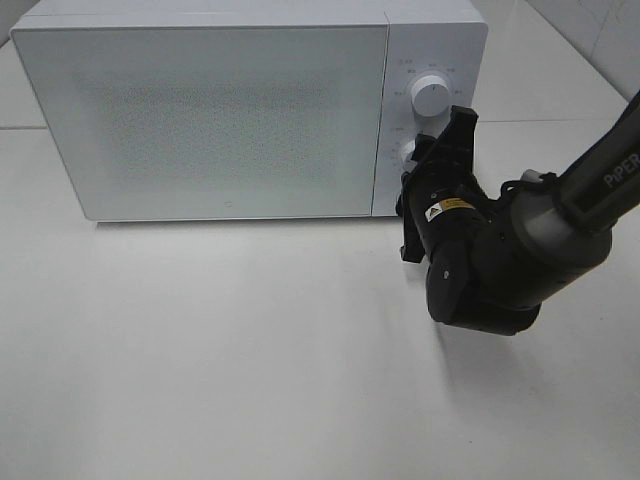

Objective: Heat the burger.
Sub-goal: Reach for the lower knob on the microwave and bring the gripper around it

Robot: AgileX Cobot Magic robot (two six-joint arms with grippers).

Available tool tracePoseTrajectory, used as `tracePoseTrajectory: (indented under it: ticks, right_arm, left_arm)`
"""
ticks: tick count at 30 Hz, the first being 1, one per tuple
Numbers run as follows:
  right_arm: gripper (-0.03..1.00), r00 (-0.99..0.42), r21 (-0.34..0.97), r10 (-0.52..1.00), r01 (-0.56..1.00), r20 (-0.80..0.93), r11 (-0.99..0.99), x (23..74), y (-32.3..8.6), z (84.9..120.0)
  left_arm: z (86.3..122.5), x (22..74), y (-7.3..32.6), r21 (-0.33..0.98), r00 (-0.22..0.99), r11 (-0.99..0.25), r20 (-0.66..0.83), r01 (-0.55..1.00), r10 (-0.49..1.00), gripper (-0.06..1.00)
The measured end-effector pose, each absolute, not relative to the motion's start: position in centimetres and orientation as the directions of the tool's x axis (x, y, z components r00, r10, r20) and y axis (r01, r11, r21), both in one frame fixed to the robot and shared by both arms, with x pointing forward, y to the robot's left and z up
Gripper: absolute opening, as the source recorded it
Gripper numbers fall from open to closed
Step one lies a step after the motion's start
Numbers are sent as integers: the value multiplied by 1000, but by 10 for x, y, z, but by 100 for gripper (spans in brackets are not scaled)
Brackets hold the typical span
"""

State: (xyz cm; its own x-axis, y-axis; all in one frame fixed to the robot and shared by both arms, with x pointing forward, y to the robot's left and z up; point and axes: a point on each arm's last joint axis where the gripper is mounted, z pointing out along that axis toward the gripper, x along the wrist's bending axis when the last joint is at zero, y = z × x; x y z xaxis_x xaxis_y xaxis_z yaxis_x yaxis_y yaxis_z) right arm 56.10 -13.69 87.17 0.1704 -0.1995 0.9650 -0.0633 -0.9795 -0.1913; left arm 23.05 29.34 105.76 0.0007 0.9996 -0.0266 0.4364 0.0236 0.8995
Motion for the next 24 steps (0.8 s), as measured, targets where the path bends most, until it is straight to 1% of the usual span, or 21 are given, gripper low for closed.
tracePoseTrajectory:
  ticks: [16, 24]
  right_arm:
    - [45, 170, -192, -200, -63, 965, -979, 561, -137, 872]
    - [45, 174, -150, -159, -66, 972, -987, 561, -138, 872]
  left_arm:
    - [1058, 230, 293, 899, 1, 24, -27, 436, 1000, 99]
    - [1058, 230, 293, 899, 1, 24, -27, 436, 1000, 99]
